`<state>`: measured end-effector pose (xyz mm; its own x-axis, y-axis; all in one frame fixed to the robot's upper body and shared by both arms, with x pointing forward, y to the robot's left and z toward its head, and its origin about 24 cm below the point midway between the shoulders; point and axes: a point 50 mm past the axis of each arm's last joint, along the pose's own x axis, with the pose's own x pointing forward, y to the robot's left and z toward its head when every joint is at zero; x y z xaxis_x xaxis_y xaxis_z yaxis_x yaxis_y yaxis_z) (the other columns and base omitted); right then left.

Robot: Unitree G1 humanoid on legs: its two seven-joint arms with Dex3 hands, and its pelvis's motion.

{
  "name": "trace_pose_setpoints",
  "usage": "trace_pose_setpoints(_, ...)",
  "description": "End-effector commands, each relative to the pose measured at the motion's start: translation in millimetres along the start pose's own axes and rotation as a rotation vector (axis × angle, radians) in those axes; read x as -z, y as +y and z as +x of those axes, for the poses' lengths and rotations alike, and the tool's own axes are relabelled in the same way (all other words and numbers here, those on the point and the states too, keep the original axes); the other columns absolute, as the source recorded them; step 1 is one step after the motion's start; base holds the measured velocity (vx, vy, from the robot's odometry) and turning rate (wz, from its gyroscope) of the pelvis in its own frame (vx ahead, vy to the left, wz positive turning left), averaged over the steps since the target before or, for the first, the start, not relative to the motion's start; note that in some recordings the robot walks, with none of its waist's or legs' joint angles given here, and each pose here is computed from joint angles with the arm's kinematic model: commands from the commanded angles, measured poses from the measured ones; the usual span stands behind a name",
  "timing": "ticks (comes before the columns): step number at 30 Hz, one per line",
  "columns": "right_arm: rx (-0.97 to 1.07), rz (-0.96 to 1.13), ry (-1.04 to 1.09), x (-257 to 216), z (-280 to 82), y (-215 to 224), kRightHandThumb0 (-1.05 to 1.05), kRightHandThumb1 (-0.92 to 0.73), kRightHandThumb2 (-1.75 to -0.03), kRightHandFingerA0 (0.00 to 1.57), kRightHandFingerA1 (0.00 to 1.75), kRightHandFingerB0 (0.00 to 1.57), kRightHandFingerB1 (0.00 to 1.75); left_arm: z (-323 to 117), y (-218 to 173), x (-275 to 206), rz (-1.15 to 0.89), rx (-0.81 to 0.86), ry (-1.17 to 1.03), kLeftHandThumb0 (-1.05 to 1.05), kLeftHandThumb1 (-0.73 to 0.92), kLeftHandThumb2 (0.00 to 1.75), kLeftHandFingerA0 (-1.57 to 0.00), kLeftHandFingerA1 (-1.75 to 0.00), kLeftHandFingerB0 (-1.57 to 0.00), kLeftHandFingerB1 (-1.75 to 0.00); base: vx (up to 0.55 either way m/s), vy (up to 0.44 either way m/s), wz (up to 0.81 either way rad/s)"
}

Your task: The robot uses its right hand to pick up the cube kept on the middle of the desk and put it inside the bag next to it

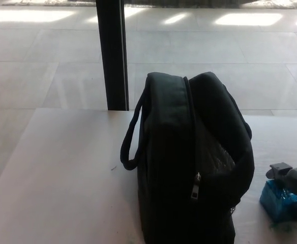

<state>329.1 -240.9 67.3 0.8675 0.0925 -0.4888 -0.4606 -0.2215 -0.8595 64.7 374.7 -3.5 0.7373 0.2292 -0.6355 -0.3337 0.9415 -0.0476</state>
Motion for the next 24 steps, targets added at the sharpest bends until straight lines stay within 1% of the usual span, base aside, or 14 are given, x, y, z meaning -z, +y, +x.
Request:
trace_pose_setpoints(1, -0.038, -0.199, -0.034, 9.1, -8.1, 51.3, -0.39, -0.77, -0.68, 0.78, 1.53, 0.71, 0.69, -1.5, 6.1, -4.4, 0.027, -0.033, -0.007, -0.49, 0.53, 0.95, -0.39, -0.61, -0.25, -0.52, 0.0, 0.0, 0.0)
trace_pose_setpoints(2, -0.034, -0.186, -0.042, 9.9, -9.2, 49.5, -0.36, -0.82, -0.64, 0.8, 1.57, 0.72, 0.75, -1.7, 6.2, -4.2, 0.025, -0.034, -0.008, -0.51, 0.74, 0.61, -0.42, -0.46, -0.36, -0.41, 0.0, 0.0, 0.0)
trace_pose_setpoints(7, 0.067, -0.124, -0.078, 13.2, -11.2, 42.1, -0.3, -0.74, -0.7, 0.82, 1.62, 0.79, 0.78, -1.9, 8.4, -2.2, 0.036, -0.043, -0.002, -0.49, 0.72, 0.6, -0.45, -0.47, -0.38, -0.42, 0.0, 0.0, 0.0)
trace_pose_setpoints(8, 0.082, -0.111, -0.086, 13.8, -12.1, 39.9, -0.29, -0.75, -0.69, 0.83, 1.66, 0.8, 0.89, -2.0, 8.3, -2.2, 0.036, -0.042, -0.002, -0.49, 0.72, 0.6, -0.44, -0.47, -0.38, -0.42, 0.0, 0.0, 0.0)
trace_pose_setpoints(9, 0.14, -0.073, -0.096, 14.9, -13.5, 35.5, -0.25, -0.75, -0.71, 0.83, 1.71, 0.73, 1.24, -1.3, 9.1, -1.9, 0.038, -0.041, 0.001, -0.5, 0.71, 0.6, -0.43, -0.46, -0.37, -0.42, 0.0, 0.0, 0.0)
trace_pose_setpoints(12, 0.209, -0.018, -0.106, 16.3, -13.5, 26.6, -0.24, -0.7, -0.74, 0.81, 1.67, 0.75, 1.13, -2.1, 9.0, -3.3, 0.046, -0.046, 0.001, -0.48, 0.72, 0.6, -0.43, -0.45, -0.38, -0.41, 0.0, 0.0, 0.0)
trace_pose_setpoints(13, 0.261, 0.029, -0.11, 17.8, -14.8, 17.4, -0.21, -0.69, -0.85, 0.8, 1.72, 0.7, 1.45, -2.2, 9.3, -3.8, 0.047, -0.044, -0.003, -0.49, 0.7, 0.6, -0.43, -0.47, -0.37, -0.42, 0.0, 0.0, 0.0)
trace_pose_setpoints(15, 0.338, 0.078, -0.109, 21.3, -16.9, -1.9, -0.2, -0.67, -0.95, 0.84, 1.69, 0.76, 1.33, 0.4, 12.8, -2.2, 0.049, -0.05, 0.002, -0.5, 0.7, 0.59, -0.44, -0.46, -0.38, -0.41, 0.0, 0.0, 0.0)
trace_pose_setpoints(17, 0.379, 0.095, -0.107, 23.7, -18.3, -14.4, -0.19, -0.67, -0.94, 0.81, 1.69, 0.72, 1.43, -0.7, 13.2, -2.5, 0.05, -0.051, 0.004, -0.5, 0.7, 0.59, -0.44, -0.47, -0.38, -0.42, 0.0, 0.0, 0.0)
trace_pose_setpoints(18, 0.415, 0.108, -0.099, 25.9, -19.6, -24.8, -0.21, -0.66, -0.94, 0.83, 1.68, 0.78, 1.22, -1.4, 13.5, -2.5, 0.053, -0.047, 0.004, -0.51, 0.71, 0.6, -0.42, -0.46, -0.37, -0.42, 0.0, 0.0, 0.0)
trace_pose_setpoints(19, 0.424, 0.112, -0.097, 26.4, -20.0, -27.3, -0.16, -0.89, -1.08, 0.7, 1.75, 0.39, 1.75, -1.4, 13.6, -2.5, 0.054, -0.046, 0.003, -0.48, 0.52, 0.93, -0.38, -0.6, -0.24, -0.52, 0.0, 0.0, 0.0)
trace_pose_setpoints(20, 0.449, 0.131, -0.101, 28.2, -21.1, -33.9, -0.17, -0.65, -0.97, 0.83, 1.7, 0.73, 1.36, -0.9, 14.0, -2.1, 0.057, -0.046, 0.004, -0.49, 0.52, 0.94, -0.39, -0.6, -0.24, -0.52, 0.0, 0.0, 0.0)
trace_pose_setpoints(23, 0.596, 0.213, -0.108, 38.0, -29.8, -69.3, -0.18, -0.61, -1.03, 0.82, 1.71, 0.72, 1.49, -0.8, 14.3, -2.0, 0.055, -0.057, 0.008, -0.48, 0.51, 0.93, -0.39, -0.6, -0.25, -0.52, 0.0, 0.0, 0.0)
trace_pose_setpoints(24, 0.624, 0.205, -0.102, 39.7, -31.5, -76.8, -0.21, -0.65, -0.85, 0.84, 1.66, 0.76, 1.24, -0.9, 15.8, -2.4, 0.06, -0.06, 0.008, -0.47, 0.51, 0.93, -0.39, -0.6, -0.26, -0.52, 0.0, 0.0, 0.0)
